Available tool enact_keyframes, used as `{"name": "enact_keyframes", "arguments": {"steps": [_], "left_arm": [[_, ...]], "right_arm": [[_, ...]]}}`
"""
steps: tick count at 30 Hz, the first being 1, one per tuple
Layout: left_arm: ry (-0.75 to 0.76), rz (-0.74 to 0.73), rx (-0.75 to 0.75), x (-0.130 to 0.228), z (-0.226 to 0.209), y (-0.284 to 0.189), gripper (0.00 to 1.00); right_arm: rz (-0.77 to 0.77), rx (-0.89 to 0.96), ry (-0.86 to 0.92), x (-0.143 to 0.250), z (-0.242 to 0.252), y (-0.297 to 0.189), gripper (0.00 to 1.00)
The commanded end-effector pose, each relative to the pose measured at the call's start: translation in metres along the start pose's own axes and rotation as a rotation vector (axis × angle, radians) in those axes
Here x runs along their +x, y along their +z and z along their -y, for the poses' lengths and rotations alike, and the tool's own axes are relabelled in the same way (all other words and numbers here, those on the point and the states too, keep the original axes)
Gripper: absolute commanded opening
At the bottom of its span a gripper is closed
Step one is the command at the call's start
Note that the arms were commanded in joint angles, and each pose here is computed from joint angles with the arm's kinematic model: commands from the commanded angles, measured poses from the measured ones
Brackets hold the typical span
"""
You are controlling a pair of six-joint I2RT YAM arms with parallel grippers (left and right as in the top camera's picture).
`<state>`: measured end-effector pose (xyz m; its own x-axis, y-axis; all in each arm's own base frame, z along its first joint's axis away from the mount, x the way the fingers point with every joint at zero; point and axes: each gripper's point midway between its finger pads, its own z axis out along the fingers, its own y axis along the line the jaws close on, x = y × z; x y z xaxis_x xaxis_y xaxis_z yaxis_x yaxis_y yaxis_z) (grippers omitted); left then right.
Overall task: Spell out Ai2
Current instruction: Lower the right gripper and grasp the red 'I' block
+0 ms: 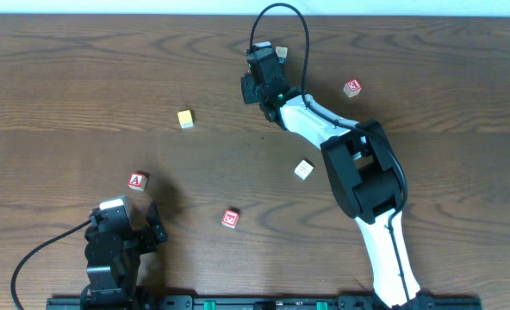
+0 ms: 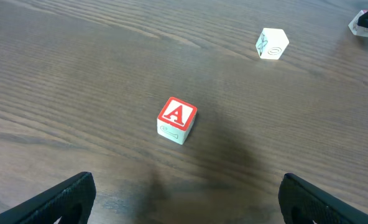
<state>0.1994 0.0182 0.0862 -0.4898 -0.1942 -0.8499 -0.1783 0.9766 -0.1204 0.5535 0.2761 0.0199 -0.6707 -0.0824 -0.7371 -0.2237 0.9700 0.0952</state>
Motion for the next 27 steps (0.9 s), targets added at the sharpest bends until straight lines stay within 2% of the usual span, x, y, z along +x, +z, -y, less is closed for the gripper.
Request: {"name": "enact_keyframes", "arguments": {"steps": [1, 10, 14, 18, 21, 27], "left_arm": [[0.006, -0.002, -0.011, 0.002, -0.002, 0.001, 0.95], [0.006, -0.002, -0.011, 0.002, -0.002, 0.001, 0.95], [0.006, -0.002, -0.011, 0.002, -0.002, 0.001, 0.95], [0.006, -0.002, -0.011, 0.002, -0.002, 0.001, 0.95], [0.006, -0.002, -0.011, 0.002, -0.002, 0.001, 0.95], [0.006, -0.002, -0.011, 0.002, -0.002, 0.001, 0.95]], "right_arm": [[-0.004, 0.011, -0.002, 0.003, 0.000, 0.005, 0.24], [-0.004, -0.005, 0.004, 0.002, -0.003, 0.004, 0.18], [0.014, -0.055, 0.014, -0.011, -0.013, -0.005, 0.16], [0.055, -0.090, 0.018, -0.040, -0.021, -0.032, 0.14], [0.061, -0.091, 0.019, -0.059, -0.022, -0.061, 0.01], [-0.077, -0.052, 0.071, -0.055, -0.011, -0.127, 0.01]]}}
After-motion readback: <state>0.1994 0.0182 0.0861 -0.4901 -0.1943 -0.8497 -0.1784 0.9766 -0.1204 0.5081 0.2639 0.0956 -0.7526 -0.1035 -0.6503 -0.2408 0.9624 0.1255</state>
